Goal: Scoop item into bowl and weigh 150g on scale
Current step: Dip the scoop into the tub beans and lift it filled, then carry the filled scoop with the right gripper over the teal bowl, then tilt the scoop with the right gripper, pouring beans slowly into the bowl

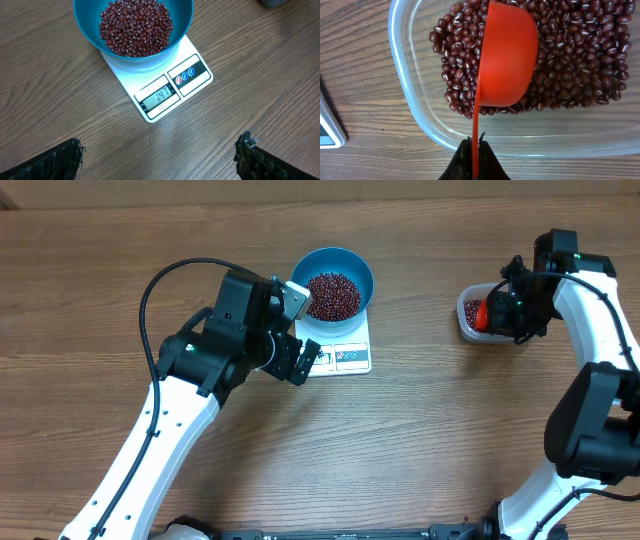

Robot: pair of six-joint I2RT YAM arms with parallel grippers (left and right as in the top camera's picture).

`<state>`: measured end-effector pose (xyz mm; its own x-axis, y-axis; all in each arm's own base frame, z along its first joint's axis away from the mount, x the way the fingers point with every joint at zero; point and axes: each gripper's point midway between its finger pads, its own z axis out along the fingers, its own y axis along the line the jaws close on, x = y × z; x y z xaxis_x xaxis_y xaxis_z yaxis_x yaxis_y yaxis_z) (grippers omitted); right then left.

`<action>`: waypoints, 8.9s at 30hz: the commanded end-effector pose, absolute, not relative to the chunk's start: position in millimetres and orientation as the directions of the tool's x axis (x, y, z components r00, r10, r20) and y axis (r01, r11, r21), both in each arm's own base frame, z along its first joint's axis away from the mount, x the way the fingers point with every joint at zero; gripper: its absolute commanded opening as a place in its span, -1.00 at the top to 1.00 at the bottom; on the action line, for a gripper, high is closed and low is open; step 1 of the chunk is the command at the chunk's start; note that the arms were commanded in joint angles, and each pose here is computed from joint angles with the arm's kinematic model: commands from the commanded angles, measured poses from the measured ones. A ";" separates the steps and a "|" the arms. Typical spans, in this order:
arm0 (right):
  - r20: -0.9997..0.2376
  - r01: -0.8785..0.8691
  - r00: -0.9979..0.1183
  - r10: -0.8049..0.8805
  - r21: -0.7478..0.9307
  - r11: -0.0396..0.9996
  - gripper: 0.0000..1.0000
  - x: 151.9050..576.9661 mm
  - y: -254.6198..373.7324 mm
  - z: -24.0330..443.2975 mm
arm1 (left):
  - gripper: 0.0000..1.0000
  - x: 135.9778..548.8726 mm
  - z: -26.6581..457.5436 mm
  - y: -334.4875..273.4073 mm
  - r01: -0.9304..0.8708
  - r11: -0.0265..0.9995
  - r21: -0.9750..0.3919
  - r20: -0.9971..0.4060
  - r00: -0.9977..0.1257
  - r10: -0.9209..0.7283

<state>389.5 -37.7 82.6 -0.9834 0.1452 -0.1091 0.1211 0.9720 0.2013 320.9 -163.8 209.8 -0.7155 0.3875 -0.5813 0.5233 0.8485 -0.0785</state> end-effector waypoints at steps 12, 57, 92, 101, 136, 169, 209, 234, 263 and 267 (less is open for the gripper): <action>-0.129 0.090 -0.982 0.139 0.325 0.941 0.93 395.0 -23.7 90.1 | -0.99 321.3 211.4 -162.9 0.512 0.855 -0.080 -0.586 -0.718 0.375; -0.363 -0.283 -0.932 -0.015 0.698 0.658 0.93 410.6 110.2 214.1 | -0.99 321.3 211.4 -162.9 0.512 0.855 -0.080 -0.586 -0.718 0.375; -0.518 -0.401 -0.771 -0.370 -0.056 0.914 0.92 426.6 201.1 213.2 | -0.98 321.3 211.4 -162.9 0.512 0.855 -0.080 -0.586 -0.718 0.375; -0.541 -0.402 -0.744 -0.392 -0.106 0.909 0.92 427.9 210.1 217.4 | -0.99 321.3 211.4 -162.9 0.512 0.855 -0.080 -0.586 -0.718 0.375; -0.537 -0.403 -0.746 -0.393 -0.105 0.909 0.92 427.1 209.8 216.7 | -0.99 321.3 211.4 -162.9 0.512 0.855 -0.080 -0.586 -0.718 0.375; -0.529 -0.449 -0.784 -0.324 0.125 0.885 0.92 425.3 211.6 216.3 | -0.99 321.3 211.4 -162.9 0.512 0.855 -0.080 -0.586 -0.718 0.375; -0.515 -0.438 -0.776 -0.365 0.021 0.899 0.93 421.0 211.7 212.4 | -0.99 321.3 211.4 -162.9 0.512 0.855 -0.080 -0.586 -0.718 0.375; -0.506 -0.497 -0.722 -0.472 -0.096 0.863 0.93 418.9 213.9 212.3 | -0.99 321.3 211.4 -162.9 0.512 0.855 -0.080 -0.586 -0.718 0.375; -0.504 -0.578 -0.674 -0.540 -0.097 0.811 0.92 413.9 223.9 212.1 | -0.99 321.3 211.4 -162.9 0.512 0.855 -0.080 -0.586 -0.718 0.375; -0.513 -0.586 -0.685 -0.518 -0.035 0.810 0.92 413.0 225.4 212.1 | -0.99 321.3 211.4 -162.9 0.512 0.855 -0.080 -0.586 -0.718 0.375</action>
<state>410.6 221.1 179.1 -0.7137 -0.5524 -0.4308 -0.5787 0.8114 -0.0817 320.9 -163.8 209.8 -0.7155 0.3875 -0.5813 0.5233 0.8485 -0.0785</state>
